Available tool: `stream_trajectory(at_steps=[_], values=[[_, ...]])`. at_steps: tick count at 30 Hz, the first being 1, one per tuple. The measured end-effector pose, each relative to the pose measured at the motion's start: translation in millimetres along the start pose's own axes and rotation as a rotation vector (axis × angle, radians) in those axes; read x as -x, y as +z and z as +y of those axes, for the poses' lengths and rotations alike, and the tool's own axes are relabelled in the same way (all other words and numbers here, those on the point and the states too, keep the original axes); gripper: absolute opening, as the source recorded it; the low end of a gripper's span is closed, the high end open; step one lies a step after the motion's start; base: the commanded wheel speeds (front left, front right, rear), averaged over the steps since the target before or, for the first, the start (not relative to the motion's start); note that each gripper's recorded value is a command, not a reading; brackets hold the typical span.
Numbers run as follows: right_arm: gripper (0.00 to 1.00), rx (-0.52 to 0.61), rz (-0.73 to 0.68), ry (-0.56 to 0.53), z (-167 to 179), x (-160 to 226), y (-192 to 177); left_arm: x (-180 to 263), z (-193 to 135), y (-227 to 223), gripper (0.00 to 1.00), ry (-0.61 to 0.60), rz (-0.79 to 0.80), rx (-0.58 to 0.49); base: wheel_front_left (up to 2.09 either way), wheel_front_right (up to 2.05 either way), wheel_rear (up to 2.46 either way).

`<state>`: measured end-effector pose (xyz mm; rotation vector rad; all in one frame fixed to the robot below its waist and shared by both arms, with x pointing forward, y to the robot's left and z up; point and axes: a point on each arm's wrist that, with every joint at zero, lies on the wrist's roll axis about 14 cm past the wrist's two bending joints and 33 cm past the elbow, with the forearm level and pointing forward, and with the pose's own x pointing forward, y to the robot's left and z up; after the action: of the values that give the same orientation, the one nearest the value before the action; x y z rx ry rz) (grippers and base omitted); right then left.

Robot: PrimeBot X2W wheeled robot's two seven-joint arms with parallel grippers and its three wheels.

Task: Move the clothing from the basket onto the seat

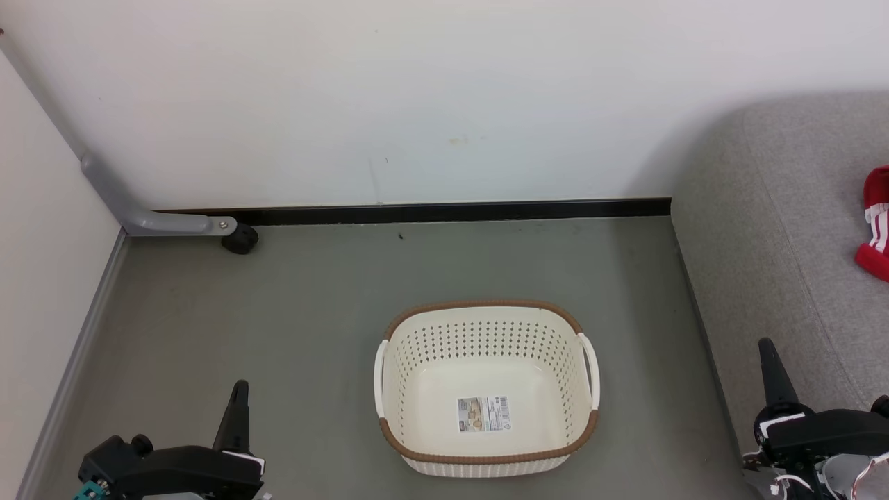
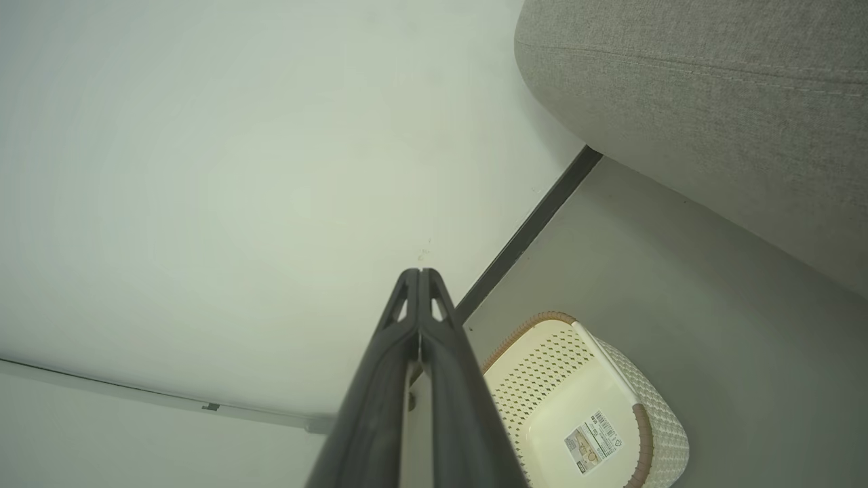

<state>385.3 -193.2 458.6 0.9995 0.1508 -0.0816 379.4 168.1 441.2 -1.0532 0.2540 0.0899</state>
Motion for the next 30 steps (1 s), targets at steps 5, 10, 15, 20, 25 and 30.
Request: stream_trajectory(at_steps=[5, 10, 15, 20, 25, 30], values=[[0.0, -0.088, -0.007, 0.004, 1, 1, 4, 0, -3, 5, 0.0, -0.017, -0.01, 0.076, 0.0, 0.0, 0.0], [0.0, -0.161, -0.015, 0.008, 2, 2, 7, 1, -7, 10, 0.0, -0.034, -0.017, 0.143, 0.0, 0.0, 0.0], [0.0, -0.236, -0.016, 0.012, 3, 3, 8, 1, -11, 14, 0.0, -0.051, -0.022, 0.21, 0.0, 0.0, 0.0], [0.0, -0.308, -0.026, 0.024, 6, 3, 12, 2, -14, 19, 0.0, -0.075, -0.032, 0.275, 0.0, 0.0, 0.0], [0.0, -0.38, -0.034, 0.039, 9, 4, 16, 3, -18, 24, 0.0, -0.098, -0.04, 0.342, 0.0, 0.0, 0.0], [0.0, -0.452, -0.038, 0.053, 11, 4, 19, 4, -22, 30, 0.0, -0.122, -0.05, 0.401, 0.0, 0.0, 0.0]])
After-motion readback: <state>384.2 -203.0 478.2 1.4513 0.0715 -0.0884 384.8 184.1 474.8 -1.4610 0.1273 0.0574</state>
